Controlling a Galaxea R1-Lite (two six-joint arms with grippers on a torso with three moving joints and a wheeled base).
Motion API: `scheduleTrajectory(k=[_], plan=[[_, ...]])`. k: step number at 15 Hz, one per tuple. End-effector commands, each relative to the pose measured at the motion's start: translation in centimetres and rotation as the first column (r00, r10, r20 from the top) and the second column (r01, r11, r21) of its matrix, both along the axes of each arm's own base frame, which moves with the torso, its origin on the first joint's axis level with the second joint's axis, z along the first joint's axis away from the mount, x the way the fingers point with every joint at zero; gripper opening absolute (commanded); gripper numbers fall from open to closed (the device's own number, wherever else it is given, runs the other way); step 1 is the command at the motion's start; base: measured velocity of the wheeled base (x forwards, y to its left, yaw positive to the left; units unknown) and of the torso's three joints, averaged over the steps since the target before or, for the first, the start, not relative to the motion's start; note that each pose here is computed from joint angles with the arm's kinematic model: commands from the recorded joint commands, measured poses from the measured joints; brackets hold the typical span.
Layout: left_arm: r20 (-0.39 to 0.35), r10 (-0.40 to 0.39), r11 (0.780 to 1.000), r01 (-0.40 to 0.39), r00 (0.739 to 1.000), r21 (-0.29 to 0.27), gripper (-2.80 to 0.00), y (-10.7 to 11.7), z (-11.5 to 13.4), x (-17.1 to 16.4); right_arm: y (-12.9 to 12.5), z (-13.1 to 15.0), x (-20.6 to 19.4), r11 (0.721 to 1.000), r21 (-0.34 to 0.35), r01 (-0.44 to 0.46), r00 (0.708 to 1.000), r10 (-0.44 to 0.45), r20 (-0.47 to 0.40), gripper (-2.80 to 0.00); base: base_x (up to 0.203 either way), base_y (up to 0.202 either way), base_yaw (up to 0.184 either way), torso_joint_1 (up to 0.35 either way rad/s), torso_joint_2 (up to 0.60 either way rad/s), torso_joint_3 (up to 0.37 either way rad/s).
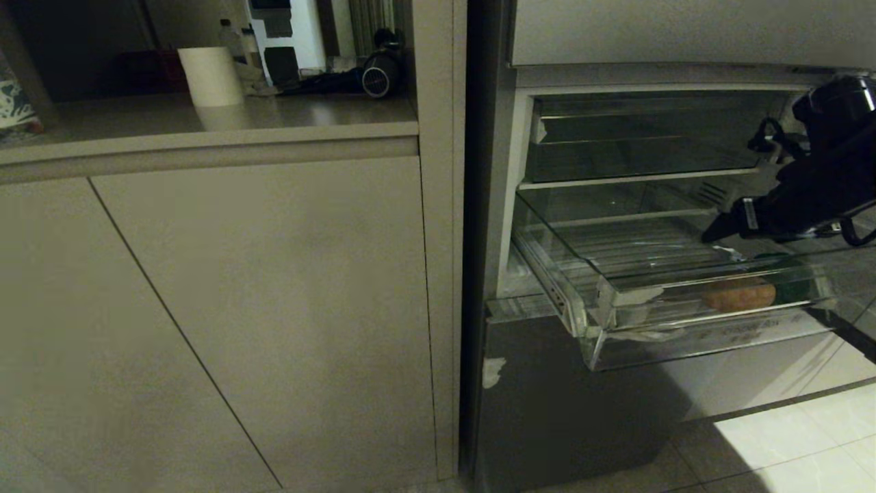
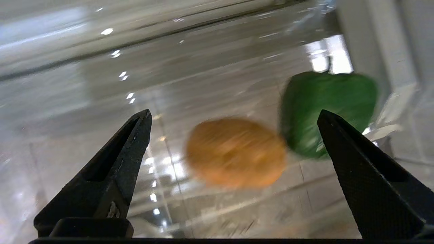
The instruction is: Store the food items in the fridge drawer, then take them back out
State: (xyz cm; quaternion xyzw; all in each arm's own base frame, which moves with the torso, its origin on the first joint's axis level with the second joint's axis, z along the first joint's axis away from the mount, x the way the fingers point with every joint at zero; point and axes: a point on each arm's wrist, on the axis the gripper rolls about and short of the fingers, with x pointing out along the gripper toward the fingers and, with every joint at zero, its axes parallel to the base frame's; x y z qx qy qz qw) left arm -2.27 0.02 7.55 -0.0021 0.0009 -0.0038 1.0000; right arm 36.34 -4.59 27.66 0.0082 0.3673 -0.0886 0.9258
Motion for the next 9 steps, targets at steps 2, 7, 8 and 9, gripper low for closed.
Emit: scheduleTrajectory(k=[2,7,8,9], plan=[[-0.001,0.000,1.000,0.000,1.000,0.000,-2.80,0.0,0.0,0.0,-1.8,-1.2,0.9,0.999,0.002,0.044,0.999,-0.044,-0.014,0.00,0.000,0.000,0.000,0.000,0.00,0.000],[-0.001,0.000,1.000,0.000,1.000,0.000,-2.80,0.0,0.0,0.0,-3.5,-1.7,0.9,0.996,0.004,0.087,0.996,-0.087,-0.026,0.00,0.000,0.000,0.000,0.000,0.00,0.000],[-0.001,0.000,1.000,0.000,1.000,0.000,-2.80,0.0,0.0,0.0,-3.9,-1.8,0.9,0.995,0.004,0.098,0.995,-0.098,-0.029,0.00,0.000,0.000,0.000,0.000,0.00,0.000],[-0.001,0.000,1.000,0.000,1.000,0.000,-2.80,0.0,0.0,0.0,-4.3,-2.1,1.1,0.994,0.004,0.105,0.994,-0.105,-0.035,0.00,0.000,0.000,0.000,0.000,0.00,0.000]])
